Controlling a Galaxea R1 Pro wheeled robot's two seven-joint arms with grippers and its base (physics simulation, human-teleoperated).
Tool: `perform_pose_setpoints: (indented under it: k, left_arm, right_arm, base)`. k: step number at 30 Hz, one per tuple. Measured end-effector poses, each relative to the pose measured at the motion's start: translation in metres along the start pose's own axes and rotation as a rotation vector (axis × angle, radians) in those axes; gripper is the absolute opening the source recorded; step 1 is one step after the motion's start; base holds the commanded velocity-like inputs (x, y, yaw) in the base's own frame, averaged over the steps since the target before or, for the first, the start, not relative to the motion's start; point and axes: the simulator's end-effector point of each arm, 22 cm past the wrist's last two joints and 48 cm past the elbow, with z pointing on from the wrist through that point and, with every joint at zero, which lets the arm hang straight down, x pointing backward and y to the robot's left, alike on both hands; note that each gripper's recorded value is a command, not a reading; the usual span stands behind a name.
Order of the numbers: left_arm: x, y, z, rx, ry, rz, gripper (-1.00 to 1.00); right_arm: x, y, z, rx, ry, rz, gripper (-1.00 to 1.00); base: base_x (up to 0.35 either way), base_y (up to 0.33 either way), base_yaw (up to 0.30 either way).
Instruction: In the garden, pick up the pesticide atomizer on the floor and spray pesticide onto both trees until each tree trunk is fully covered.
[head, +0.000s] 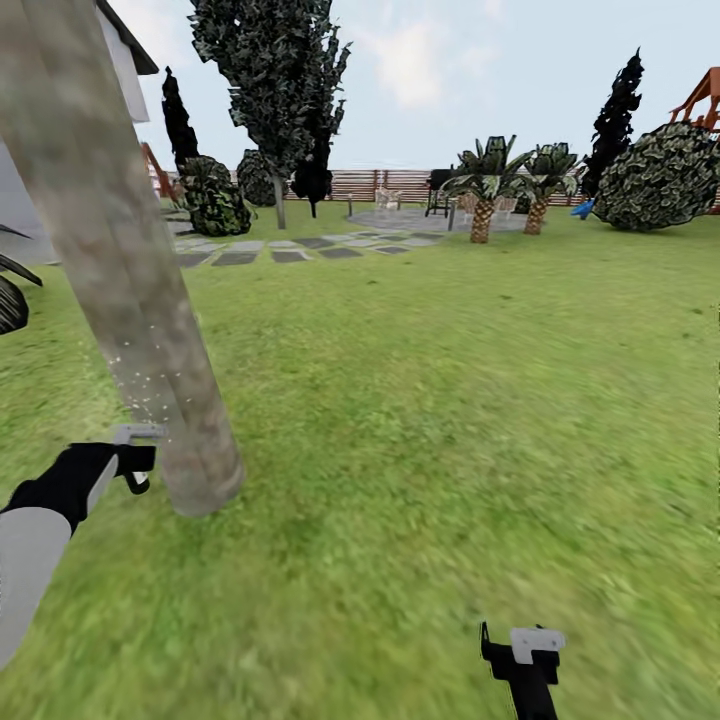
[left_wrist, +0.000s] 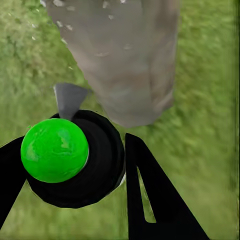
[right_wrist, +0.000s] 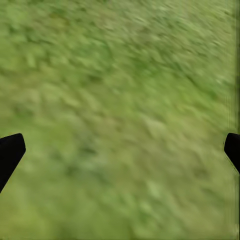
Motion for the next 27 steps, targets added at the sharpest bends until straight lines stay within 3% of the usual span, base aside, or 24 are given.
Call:
perform_pose_setpoints:
  k: [14,17,21,27]
  left_arm:
    - [-0.001,-0.010,0.000,0.012,-0.002,-0.001,-1.00]
    - [0.000,-0.004,0.001,-0.012,-0.001,-0.003,-1.00]
    - [0.010,0.008,0.002,-0.043,0.014,-0.044,-1.00]
    - [0.031,0.024,0.004,-0.121,0.042,-0.049,-1.00]
  right_arm:
    - [0.000,0.001,0.000,-0.003,0.000,-0.001,1.00]
    - [0.000,0.001,0.000,-0.003,0.000,0.000,1.00]
    - [0.000,0.002,0.000,-0.004,0.000,0.000,1.00]
    - [0.000,0.002,0.000,-0.005,0.000,-0.001,1.00]
  base:
    - [0.000,-0.271,0.001]
    - [0.000,-0.272,0.130]
    - [0.000,-0.272,0.259]
    - [0.000,-0.272,0.272]
